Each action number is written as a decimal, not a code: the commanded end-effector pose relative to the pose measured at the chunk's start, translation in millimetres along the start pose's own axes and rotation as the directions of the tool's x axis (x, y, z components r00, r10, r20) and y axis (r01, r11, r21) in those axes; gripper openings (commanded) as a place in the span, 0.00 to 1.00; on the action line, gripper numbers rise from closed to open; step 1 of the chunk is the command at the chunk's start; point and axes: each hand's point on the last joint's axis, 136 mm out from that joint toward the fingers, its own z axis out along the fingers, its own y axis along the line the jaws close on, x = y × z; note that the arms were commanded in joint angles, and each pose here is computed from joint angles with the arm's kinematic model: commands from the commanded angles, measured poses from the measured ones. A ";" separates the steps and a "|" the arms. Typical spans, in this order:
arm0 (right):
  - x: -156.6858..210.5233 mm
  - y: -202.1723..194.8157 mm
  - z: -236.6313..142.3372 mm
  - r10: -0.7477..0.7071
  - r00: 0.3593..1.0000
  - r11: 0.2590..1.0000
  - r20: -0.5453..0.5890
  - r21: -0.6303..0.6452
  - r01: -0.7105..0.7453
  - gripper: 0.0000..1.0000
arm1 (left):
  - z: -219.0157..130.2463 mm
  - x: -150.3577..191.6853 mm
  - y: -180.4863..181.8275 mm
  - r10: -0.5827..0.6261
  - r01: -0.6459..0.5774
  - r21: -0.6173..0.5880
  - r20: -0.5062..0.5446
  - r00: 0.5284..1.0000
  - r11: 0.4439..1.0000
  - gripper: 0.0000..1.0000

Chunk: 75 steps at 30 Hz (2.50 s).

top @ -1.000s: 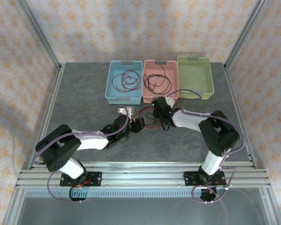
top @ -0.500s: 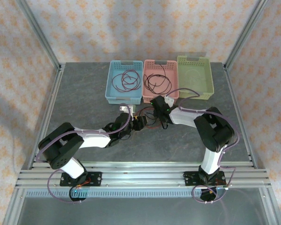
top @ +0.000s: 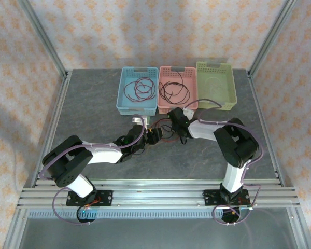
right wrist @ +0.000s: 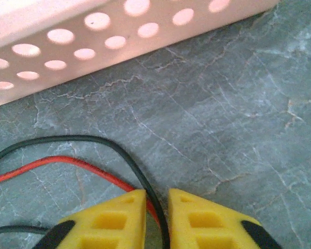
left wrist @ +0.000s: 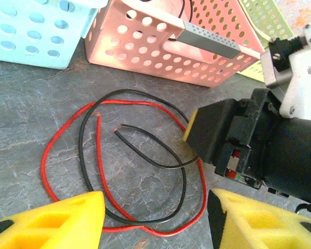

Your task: Untangle the cables

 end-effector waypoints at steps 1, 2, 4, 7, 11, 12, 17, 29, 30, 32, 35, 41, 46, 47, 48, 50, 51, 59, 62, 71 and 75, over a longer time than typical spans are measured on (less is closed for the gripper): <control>15.1 -21.8 -6.7 -0.025 0.999 0.999 -0.019 0.041 0.026 0.13 | -4.8 -5.4 3.1 -0.012 0.013 -0.027 0.024 1.000 1.000 0.56; 18.5 -25.2 -9.7 -0.030 0.999 0.999 -0.023 0.040 0.031 0.09 | -6.2 -5.7 4.0 -0.016 0.017 -0.028 0.026 1.000 0.999 0.56; 26.1 -30.6 -15.3 -0.045 0.998 0.998 -0.031 0.035 0.046 0.03 | -8.2 -5.8 7.0 -0.022 0.023 -0.035 0.028 0.999 0.999 0.56; 38.7 -37.2 -25.6 -0.071 0.997 0.997 -0.044 0.014 0.072 0.00 | -7.9 -4.1 9.8 -0.035 0.035 -0.033 0.013 0.999 0.999 0.56; 49.2 -43.8 -43.1 -0.105 0.994 0.993 -0.038 -0.053 0.103 0.00 | -4.7 -0.9 8.7 -0.040 0.039 -0.016 -0.022 0.999 0.999 0.56; 49.4 -44.7 -47.6 -0.111 0.993 0.991 -0.030 -0.072 0.108 0.00 | -3.9 0.1 9.4 -0.035 0.035 -0.020 -0.028 0.999 0.999 0.56; 42.6 -44.8 -76.7 -0.170 0.985 0.970 0.035 -0.169 0.173 0.00 | -1.5 -0.3 13.0 -0.018 0.016 -0.038 -0.042 0.999 0.999 0.56; 7.4 -13.7 -140.9 -0.315 0.927 0.873 0.202 -0.320 0.367 0.00 | -5.0 -24.7 1.1 0.039 -0.035 0.104 -0.042 0.998 0.994 0.56; 5.8 -12.0 -143.6 -0.327 0.921 0.866 0.212 -0.322 0.382 0.00 | -6.5 -28.4 -1.3 0.047 -0.042 0.129 -0.039 0.998 0.991 0.56; 0.6 -9.7 -148.7 -0.329 0.916 0.862 0.231 -0.323 0.391 0.00 | -9.6 -33.6 -8.8 0.065 -0.056 0.185 -0.043 0.997 0.981 0.57; -9.4 -3.5 -158.8 -0.305 0.917 0.861 0.257 -0.336 0.381 0.00 | -12.6 -37.5 -21.9 0.114 -0.098 0.251 -0.050 0.992 0.963 0.57; -18.0 13.8 -180.4 -0.272 0.919 0.827 0.284 -0.419 0.374 0.00 | -7.9 -36.8 -36.2 0.172 -0.144 0.318 -0.064 0.983 0.937 0.57; -19.8 15.4 -188.7 -0.273 0.914 0.813 0.299 -0.436 0.385 0.00 | 2.7 -35.5 -42.3 0.184 -0.147 0.349 -0.074 0.980 0.926 0.57; -19.3 15.7 -189.5 -0.275 0.914 0.811 0.297 -0.439 0.386 0.00 | 5.2 -35.7 -43.3 0.184 -0.147 0.353 -0.074 0.980 0.924 0.57; -19.1 16.6 -190.8 -0.278 0.913 0.806 0.298 -0.444 0.390 0.00 | 8.0 -35.0 -44.5 0.182 -0.143 0.360 -0.078 0.980 0.922 0.57; -18.2 17.0 -191.7 -0.283 0.912 0.802 0.297 -0.448 0.394 0.00 | 13.0 -34.7 -47.0 0.177 -0.134 0.374 -0.082 0.981 0.918 0.57; -18.2 17.1 -192.2 -0.283 0.912 0.801 0.297 -0.449 0.395 0.00 | 15.8 -34.5 -48.3 0.175 -0.130 0.382 -0.086 0.981 0.915 0.56; -28.7 6.7 -191.7 -0.256 0.916 0.845 0.310 -0.387 0.368 0.00 | 18.7 -30.2 -55.4 0.167 -0.108 0.420 -0.107 0.980 0.901 0.20; -36.1 -0.2 -192.4 -0.246 0.916 0.872 0.316 -0.340 0.351 0.00 | 10.6 -34.8 -58.6 0.164 -0.108 0.423 -0.098 0.982 0.900 0.08; -82.2 -2.8 -219.4 -0.116 0.900 0.928 0.420 -0.276 0.249 0.00 | -15.2 -82.4 -81.3 0.189 -0.172 0.384 -0.007 0.982 0.907 0.00; -109.5 6.8 -233.7 -0.087 0.882 0.938 0.463 -0.260 0.230 0.00 | -17.3 -115.0 -91.9 0.198 -0.204 0.338 0.052 0.979 0.919 0.00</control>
